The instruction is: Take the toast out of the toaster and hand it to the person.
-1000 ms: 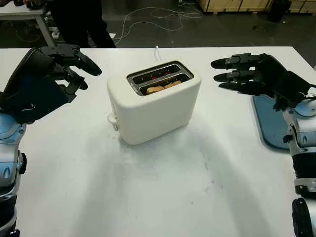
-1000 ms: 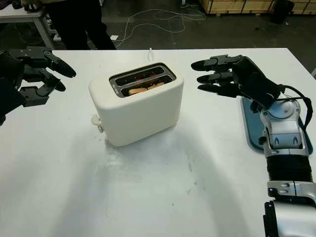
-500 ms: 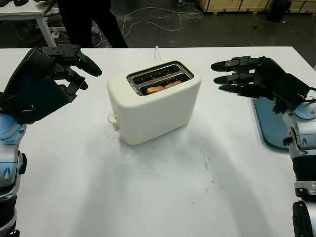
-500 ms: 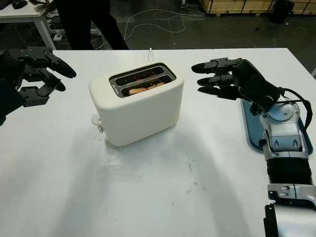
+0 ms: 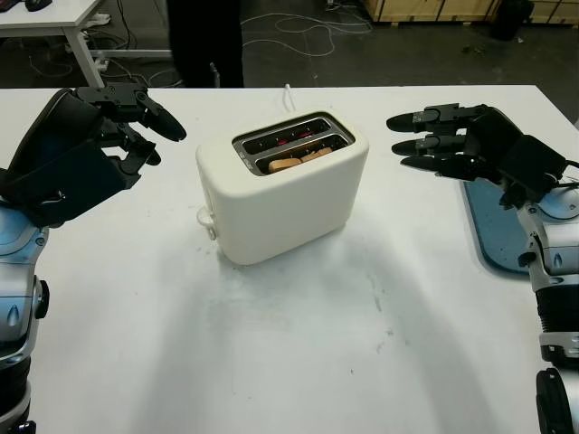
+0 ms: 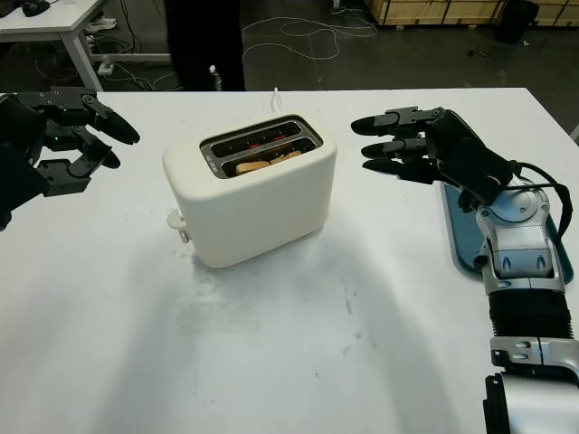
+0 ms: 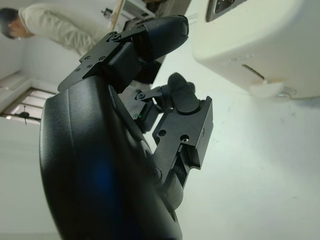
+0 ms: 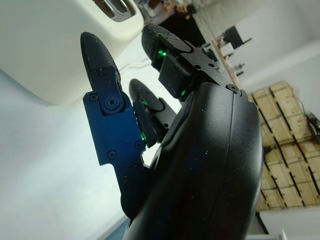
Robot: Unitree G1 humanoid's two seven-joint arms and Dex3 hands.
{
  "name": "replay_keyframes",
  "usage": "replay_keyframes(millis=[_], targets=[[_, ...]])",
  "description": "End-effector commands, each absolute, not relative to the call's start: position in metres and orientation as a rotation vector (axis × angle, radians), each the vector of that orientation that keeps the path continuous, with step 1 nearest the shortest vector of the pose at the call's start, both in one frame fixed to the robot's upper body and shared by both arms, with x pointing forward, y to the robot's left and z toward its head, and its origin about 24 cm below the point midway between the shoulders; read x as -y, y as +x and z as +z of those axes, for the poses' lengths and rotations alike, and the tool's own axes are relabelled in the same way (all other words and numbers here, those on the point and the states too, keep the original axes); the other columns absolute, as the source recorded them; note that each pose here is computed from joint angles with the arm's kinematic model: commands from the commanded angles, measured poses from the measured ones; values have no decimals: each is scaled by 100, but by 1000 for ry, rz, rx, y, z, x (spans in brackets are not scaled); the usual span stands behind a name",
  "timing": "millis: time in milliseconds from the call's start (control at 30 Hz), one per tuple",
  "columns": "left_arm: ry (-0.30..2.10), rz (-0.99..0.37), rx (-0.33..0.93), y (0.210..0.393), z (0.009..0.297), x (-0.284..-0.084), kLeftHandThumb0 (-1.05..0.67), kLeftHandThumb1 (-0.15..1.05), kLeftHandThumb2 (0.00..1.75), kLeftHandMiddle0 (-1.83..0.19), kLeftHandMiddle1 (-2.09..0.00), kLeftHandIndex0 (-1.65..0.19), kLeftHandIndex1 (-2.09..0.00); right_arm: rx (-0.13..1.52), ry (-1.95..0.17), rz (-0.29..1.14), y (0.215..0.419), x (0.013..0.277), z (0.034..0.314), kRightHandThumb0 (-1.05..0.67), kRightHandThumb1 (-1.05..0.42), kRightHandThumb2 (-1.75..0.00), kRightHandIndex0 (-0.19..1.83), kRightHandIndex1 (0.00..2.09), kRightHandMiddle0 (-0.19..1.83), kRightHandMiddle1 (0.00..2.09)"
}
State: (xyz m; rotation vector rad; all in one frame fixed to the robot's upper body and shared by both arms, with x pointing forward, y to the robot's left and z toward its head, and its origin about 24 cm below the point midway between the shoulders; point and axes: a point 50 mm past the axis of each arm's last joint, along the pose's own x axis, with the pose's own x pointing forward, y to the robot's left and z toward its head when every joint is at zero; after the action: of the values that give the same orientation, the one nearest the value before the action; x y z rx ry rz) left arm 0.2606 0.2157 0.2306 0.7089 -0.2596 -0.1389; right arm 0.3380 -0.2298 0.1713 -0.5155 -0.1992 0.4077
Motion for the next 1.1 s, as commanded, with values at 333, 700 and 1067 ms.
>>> replay_keyframes(millis=[333,700,1067], targets=[[692,-126,272,263,230,-212,35,71,70,-70,-125,-67,-103,225,-503,409,342,230,176,-55,-82,0,87,1,80,1],[722,-127,269,263,231,-211,34,72,66,-68,-128,-64,-105,221,-511,406,342,230,177,-56,-82,0,87,0,81,0],[715,-133,265,265,229,-211,35,73,63,-68,-128,-64,-106,214,-508,409,343,228,176,-57,-81,0,88,1,81,0]])
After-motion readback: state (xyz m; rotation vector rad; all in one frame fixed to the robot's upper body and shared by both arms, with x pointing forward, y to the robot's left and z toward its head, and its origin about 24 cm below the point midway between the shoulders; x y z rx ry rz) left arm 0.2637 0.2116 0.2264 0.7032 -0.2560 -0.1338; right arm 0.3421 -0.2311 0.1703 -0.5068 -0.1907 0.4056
